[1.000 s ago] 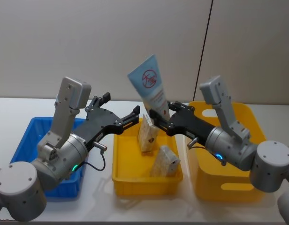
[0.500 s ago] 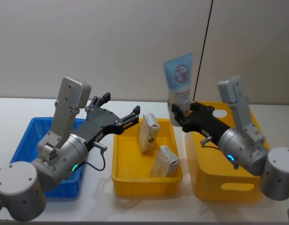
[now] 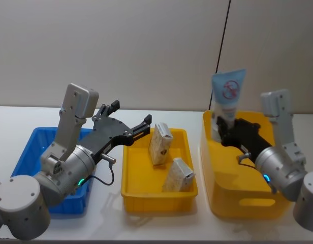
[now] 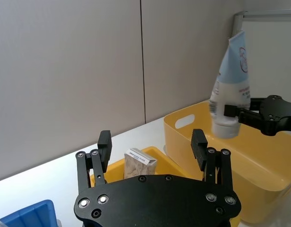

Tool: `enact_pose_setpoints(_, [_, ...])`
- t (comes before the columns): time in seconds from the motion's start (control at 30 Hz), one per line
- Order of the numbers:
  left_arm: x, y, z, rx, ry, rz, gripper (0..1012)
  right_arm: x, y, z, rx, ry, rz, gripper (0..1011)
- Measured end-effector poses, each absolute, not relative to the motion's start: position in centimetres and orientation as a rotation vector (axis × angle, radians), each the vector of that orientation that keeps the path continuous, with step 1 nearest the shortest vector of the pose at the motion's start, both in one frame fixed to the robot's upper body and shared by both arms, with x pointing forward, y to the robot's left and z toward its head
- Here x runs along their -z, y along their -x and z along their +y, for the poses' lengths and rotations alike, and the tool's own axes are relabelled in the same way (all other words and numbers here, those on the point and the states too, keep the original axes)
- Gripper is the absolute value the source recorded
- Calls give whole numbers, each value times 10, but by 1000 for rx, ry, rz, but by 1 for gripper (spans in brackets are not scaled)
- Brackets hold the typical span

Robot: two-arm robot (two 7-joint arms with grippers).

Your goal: Bimanual collaborative sorting of washing and personal care products

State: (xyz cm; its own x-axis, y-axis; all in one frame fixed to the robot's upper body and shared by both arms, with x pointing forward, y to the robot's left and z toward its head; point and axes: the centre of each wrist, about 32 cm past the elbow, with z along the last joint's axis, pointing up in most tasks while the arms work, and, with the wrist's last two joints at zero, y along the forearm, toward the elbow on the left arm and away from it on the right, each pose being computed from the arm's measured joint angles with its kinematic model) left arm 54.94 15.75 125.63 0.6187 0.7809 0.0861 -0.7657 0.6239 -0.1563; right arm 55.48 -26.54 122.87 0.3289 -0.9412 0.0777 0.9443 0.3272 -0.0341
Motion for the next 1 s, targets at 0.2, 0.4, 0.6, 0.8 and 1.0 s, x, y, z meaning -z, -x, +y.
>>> enact_pose_setpoints(0.2, [-1256, -549, 157, -891, 108, -151, 1001, -1225, -547, -269, 1320, 102, -23, 188])
enact_pose_setpoints(0.4, [-1256, -549, 157, -891, 108, -151, 1001, -1219, -539, -273, 1414, 142, 15, 248])
enact_pose_setpoints(0.6, [-1256, -549, 157, -891, 108, -151, 1001, -1214, -534, -275, 1479, 177, 46, 433])
enact_pose_setpoints(0.8, [-1256, -549, 157, -891, 108, -151, 1001, -1211, -530, -276, 1517, 201, 66, 639])
enact_pose_setpoints(1.0, [-1256, -549, 157, -891, 108, -151, 1001, -1209, -528, -276, 1527, 208, 68, 834])
